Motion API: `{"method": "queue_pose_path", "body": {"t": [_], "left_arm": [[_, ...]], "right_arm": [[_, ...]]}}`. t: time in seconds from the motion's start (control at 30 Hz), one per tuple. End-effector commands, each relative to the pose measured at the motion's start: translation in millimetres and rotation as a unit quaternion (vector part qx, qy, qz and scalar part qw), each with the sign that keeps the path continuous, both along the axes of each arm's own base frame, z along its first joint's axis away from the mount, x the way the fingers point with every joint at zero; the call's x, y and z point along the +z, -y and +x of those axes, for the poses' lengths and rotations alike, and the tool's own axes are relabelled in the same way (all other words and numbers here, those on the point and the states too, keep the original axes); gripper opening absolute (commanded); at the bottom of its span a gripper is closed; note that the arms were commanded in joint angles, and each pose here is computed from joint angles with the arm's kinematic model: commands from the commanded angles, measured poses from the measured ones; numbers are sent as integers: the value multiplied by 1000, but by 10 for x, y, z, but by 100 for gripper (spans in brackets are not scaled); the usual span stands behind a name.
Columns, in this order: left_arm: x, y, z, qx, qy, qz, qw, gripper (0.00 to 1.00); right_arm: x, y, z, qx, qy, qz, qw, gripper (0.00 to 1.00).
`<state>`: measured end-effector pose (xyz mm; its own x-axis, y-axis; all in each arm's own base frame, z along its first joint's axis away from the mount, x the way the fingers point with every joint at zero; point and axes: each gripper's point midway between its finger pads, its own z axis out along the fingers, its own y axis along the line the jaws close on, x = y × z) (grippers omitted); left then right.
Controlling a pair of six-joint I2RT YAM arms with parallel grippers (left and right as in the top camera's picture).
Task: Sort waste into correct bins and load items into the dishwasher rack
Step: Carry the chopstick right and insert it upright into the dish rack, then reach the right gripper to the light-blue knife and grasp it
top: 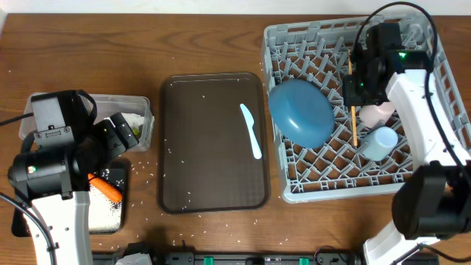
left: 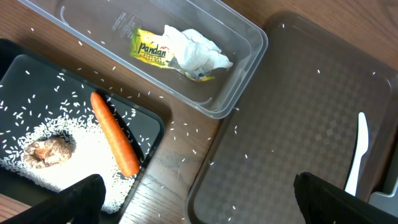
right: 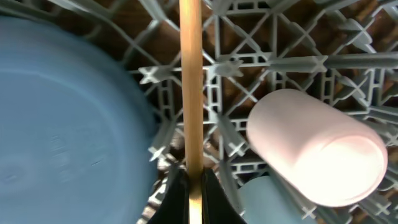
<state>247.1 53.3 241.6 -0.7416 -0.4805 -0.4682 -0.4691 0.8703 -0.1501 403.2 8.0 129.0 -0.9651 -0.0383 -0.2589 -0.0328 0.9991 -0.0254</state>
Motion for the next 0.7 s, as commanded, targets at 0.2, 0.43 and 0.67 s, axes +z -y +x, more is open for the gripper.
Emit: {"method": "queue_pose_path", "body": {"t": [0.2,0.43,0.67], "left_arm": [[20,-36,5,6,0,5,1000,98],[20,-36,5,6,0,5,1000,98],[20,-35,5,6,0,5,1000,98]], "right_arm": [[82,-253,87,35,19,37,999,49],[592,-1252,-146,137,62,146,978,47],[579,-2317,-502,208,86,93,970,38]]}}
